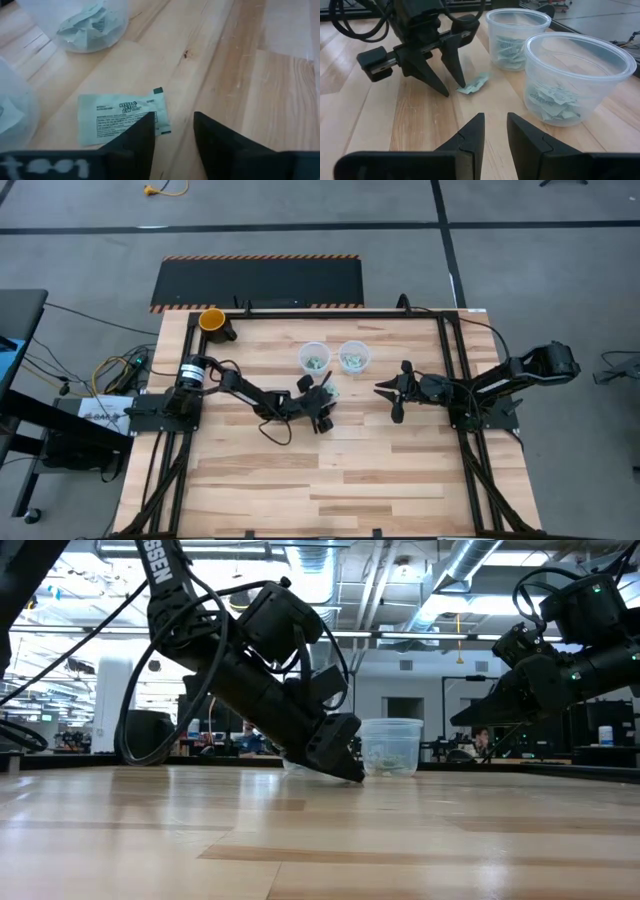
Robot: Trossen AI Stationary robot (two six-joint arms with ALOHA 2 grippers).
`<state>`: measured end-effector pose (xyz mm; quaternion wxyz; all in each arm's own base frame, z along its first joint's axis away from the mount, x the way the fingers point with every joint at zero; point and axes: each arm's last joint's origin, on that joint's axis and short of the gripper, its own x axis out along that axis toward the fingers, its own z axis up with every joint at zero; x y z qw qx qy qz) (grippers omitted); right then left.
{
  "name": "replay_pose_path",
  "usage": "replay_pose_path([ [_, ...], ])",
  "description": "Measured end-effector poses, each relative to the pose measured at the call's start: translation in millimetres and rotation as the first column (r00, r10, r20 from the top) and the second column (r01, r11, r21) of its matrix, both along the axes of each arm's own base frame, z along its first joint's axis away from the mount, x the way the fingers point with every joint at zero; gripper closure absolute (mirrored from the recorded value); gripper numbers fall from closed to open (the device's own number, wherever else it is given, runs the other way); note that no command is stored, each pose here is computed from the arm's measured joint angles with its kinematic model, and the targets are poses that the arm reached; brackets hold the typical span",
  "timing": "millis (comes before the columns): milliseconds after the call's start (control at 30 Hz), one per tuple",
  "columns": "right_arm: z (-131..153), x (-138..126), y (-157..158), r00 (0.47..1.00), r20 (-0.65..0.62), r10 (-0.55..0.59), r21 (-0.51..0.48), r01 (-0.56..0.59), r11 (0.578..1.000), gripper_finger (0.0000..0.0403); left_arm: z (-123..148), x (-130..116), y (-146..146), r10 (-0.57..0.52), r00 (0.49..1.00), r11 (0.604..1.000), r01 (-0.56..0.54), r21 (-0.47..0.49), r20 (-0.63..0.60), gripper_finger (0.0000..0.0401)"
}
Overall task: Pick and place items into bin
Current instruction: Put the green stevia packet into the left transparent bin
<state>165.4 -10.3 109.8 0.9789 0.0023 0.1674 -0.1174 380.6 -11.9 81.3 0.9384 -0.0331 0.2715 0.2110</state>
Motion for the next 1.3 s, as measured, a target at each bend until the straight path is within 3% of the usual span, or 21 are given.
replay_pose_path([
  [200,0,0,0,1.0,0.0,0.0,0.001,0.0,1.0,0.0327,-2,-2,-5,-0.003,0.999,1.0,0.003,0.005,-0.031,0.0314],
  [400,0,0,0,1.0,0.0,0.0,0.001,0.0,1.0,0.0327,-4,-5,-16,-0.018,0.998,1.0,0.019,0.016,-0.056,0.0392],
  [1000,0,0,0,1.0,0.0,0.0,0.001,0.0,1.0,0.0327,-4,-9,-48,-0.091,0.994,0.994,0.094,0.061,-0.057,0.0401],
  [1300,0,0,0,1.0,0.002,-0.002,0.008,0.002,1.0,0.0327,-2,-9,-56,-0.103,0.992,0.985,0.111,0.128,-0.067,0.0401],
])
